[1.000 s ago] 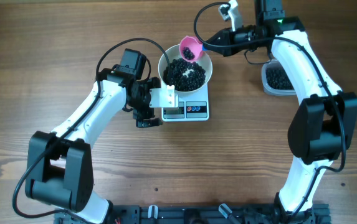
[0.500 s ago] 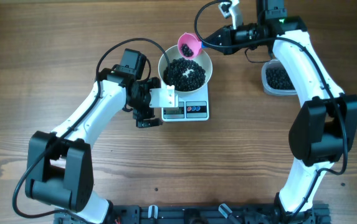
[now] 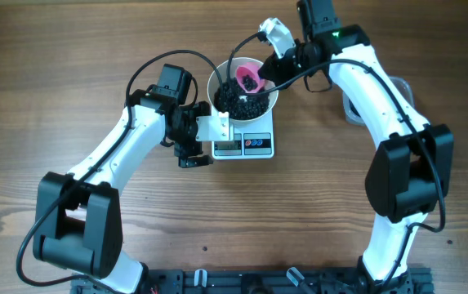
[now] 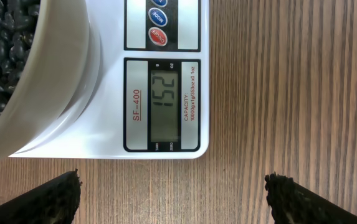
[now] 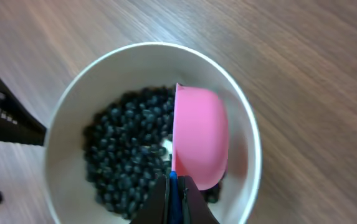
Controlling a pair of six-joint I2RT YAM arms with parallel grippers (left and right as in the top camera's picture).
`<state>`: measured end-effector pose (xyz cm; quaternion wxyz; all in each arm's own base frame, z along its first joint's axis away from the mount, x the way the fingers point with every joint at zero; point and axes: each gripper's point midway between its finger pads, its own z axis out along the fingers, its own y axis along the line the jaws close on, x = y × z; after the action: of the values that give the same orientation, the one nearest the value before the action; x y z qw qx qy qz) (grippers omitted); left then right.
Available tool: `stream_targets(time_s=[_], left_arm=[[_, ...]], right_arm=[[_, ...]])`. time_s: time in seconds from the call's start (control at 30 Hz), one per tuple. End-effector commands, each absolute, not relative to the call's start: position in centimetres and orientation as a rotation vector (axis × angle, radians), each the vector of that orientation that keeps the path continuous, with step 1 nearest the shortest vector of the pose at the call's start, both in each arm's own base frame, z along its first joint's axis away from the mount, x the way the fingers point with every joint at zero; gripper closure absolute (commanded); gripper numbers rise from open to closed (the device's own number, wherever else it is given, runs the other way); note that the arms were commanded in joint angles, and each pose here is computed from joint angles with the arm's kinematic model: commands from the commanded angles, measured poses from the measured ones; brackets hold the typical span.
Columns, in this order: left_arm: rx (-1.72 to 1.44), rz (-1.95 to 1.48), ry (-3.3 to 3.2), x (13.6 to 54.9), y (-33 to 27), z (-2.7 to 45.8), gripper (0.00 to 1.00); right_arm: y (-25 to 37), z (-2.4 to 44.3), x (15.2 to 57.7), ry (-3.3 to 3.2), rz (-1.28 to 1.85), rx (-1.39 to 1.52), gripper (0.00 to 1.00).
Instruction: Scoop item into bowl and weigh 150g on scale
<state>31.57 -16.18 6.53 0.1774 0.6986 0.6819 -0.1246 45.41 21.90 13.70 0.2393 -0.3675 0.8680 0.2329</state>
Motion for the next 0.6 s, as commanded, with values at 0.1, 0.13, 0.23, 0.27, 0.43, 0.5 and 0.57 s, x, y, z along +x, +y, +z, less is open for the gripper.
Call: stream_targets(time_s=[0.1,0.13,0.23,0.27,0.43,0.5,0.57], left_arm=[[1.991,-0.386,1.917,31.2,-16.3,6.1,0.0],[1.991,-0.386,1.917,31.2,-16.3,6.1,0.0],[1.991,-0.386,1.917,31.2,-16.3,6.1,0.0],[1.991,-0.386,1.917,31.2,-16.3,6.1,0.0],[1.991,-0.386,1.917,31.2,-16.3,6.1,0.0],[1.991,-0.386,1.917,31.2,-16.3,6.1,0.0],[1.991,-0.386,1.917,31.2,-16.3,6.1,0.0]], right_arm=[[22.4,12.4,45.6,2.356,0.595,-1.078,0.96],[22.7,12.2,45.4,2.357,0.599,-1.088,0.95],[23.9,12.1,44.7,2.351,0.61,-1.123,0.96],[24.3,12.0,44.3,2.354,0.616,-1.137,0.96],[24.8,11.0,43.6,2.388,0.631,-1.158,0.96],[24.4,10.4,43.7,2.409,0.601,-1.156,0.96],[24.0,10.1,43.7,2.426,0.572,-1.154,0.96]])
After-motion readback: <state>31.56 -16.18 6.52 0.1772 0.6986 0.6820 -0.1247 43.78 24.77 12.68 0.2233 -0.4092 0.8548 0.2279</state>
